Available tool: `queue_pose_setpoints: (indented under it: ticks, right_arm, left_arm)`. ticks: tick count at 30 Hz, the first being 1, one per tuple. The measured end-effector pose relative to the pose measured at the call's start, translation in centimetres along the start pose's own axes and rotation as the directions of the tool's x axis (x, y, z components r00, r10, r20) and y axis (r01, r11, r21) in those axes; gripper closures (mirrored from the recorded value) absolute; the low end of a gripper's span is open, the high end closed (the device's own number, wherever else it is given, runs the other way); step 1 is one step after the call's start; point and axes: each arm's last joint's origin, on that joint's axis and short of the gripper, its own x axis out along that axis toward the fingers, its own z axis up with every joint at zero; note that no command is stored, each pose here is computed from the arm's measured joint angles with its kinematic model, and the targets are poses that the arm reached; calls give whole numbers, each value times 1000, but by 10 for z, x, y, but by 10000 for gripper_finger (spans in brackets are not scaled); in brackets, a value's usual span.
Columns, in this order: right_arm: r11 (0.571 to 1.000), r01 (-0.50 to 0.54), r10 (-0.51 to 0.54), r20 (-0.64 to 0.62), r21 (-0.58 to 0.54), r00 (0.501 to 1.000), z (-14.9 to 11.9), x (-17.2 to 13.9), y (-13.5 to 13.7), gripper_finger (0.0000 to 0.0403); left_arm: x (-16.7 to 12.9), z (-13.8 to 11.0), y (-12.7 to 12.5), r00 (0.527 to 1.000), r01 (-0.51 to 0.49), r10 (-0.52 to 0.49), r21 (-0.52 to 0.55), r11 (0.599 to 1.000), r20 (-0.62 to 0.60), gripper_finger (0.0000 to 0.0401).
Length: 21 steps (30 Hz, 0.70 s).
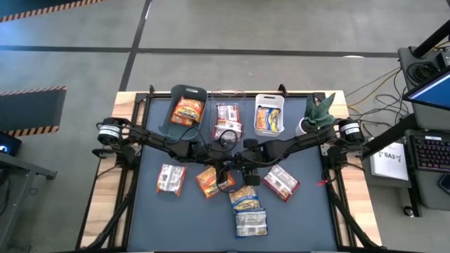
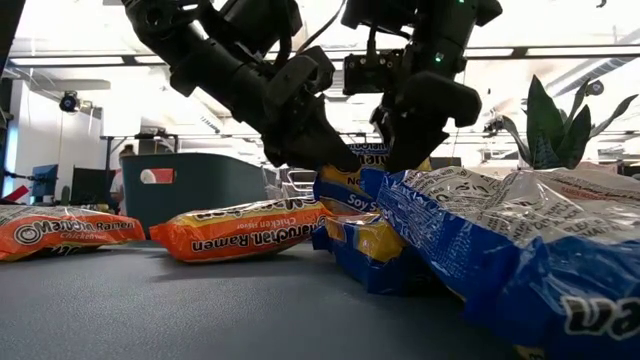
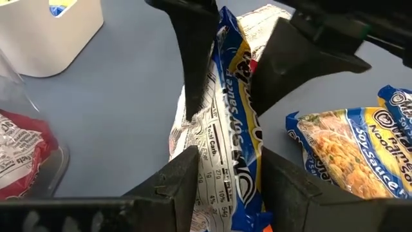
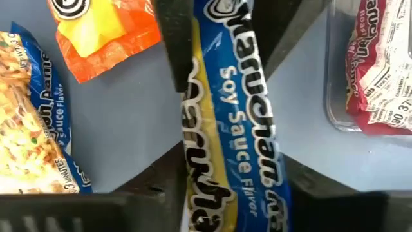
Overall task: Sort Maruchan noodles
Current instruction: Put the blue noodle pack into the white bin
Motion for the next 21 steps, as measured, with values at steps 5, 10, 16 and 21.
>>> queue_pose_setpoints:
  ticks: [5,10,16,21]
  right_arm:
    - [1000,-1,1,0,3,1000,0,-1,0,299]
    - [999,-7,7,-1,33,1000,0,-1,0,282]
    - [998,-16,17,-8,67,1000,-1,-4,0,292]
    - [996,-22,23,-8,92,1000,-1,-10,-1,299]
  left_arm:
    - [-1,1,0,1000,-1,0,19,1000,8,259]
    - [-10,9,-1,999,-1,-1,59,998,32,223]
    - [-33,19,-2,1000,-10,7,135,991,21,182]
    - [-67,33,-1,998,-53,46,184,981,45,172]
